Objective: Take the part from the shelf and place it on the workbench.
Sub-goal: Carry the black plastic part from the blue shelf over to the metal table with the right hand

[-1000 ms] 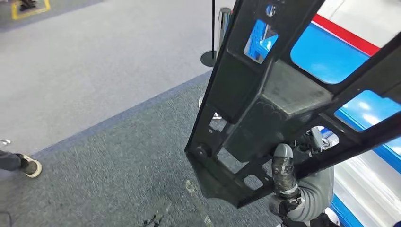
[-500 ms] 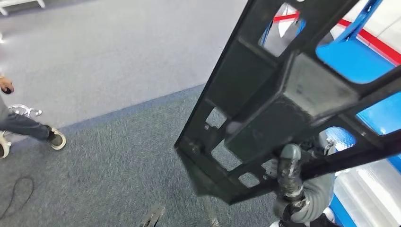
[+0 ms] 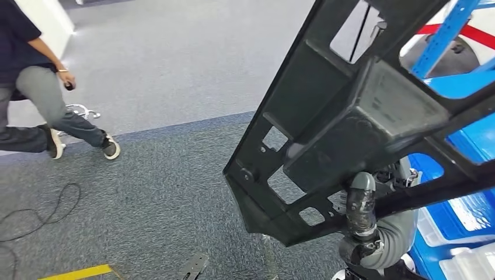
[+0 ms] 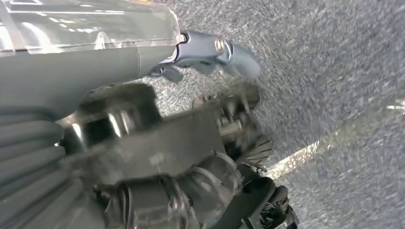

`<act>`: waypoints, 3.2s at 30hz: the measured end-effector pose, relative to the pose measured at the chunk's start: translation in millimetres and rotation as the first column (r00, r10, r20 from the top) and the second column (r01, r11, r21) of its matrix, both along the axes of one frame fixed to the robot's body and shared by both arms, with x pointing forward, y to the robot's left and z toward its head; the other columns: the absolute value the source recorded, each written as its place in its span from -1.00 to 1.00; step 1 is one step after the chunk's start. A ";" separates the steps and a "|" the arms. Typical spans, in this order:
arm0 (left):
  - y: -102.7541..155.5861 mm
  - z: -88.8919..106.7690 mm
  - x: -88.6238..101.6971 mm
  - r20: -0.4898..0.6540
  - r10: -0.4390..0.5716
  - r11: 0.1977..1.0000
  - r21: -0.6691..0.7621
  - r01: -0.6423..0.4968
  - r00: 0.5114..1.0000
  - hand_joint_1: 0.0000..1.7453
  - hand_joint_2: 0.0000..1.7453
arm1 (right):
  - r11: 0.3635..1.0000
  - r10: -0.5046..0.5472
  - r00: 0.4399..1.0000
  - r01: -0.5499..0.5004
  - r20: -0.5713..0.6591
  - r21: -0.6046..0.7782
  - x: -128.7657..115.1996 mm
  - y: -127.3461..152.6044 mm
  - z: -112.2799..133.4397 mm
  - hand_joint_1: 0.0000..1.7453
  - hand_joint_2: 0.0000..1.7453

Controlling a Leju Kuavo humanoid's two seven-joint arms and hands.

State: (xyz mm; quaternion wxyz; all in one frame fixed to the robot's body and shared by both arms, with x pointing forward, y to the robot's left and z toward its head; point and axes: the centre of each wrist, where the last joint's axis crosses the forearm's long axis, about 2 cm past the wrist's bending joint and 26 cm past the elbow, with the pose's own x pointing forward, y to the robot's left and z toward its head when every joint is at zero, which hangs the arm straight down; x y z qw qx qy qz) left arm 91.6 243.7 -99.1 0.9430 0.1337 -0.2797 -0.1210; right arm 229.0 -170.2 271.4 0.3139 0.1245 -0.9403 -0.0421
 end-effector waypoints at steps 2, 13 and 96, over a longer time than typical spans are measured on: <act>-0.3 0.5 2.4 0.005 0.000 1.000 0.000 0.000 1.000 -1.00 1.00 | 1.000 0.000 1.000 0.000 0.002 0.004 0.0 0.7 0.4 1.00 1.00; 5.8 -0.2 1.6 -0.003 0.015 1.000 0.007 -0.015 1.000 -1.00 1.00 | 0.999 0.002 0.999 -0.004 0.034 0.035 4.4 5.7 8.9 1.00 1.00; -3.7 -0.1 -1.8 -0.039 -0.028 0.999 0.025 0.029 0.999 -1.00 1.00 | 1.000 0.019 1.000 -0.019 -0.011 0.019 0.8 11.9 -2.9 1.00 1.00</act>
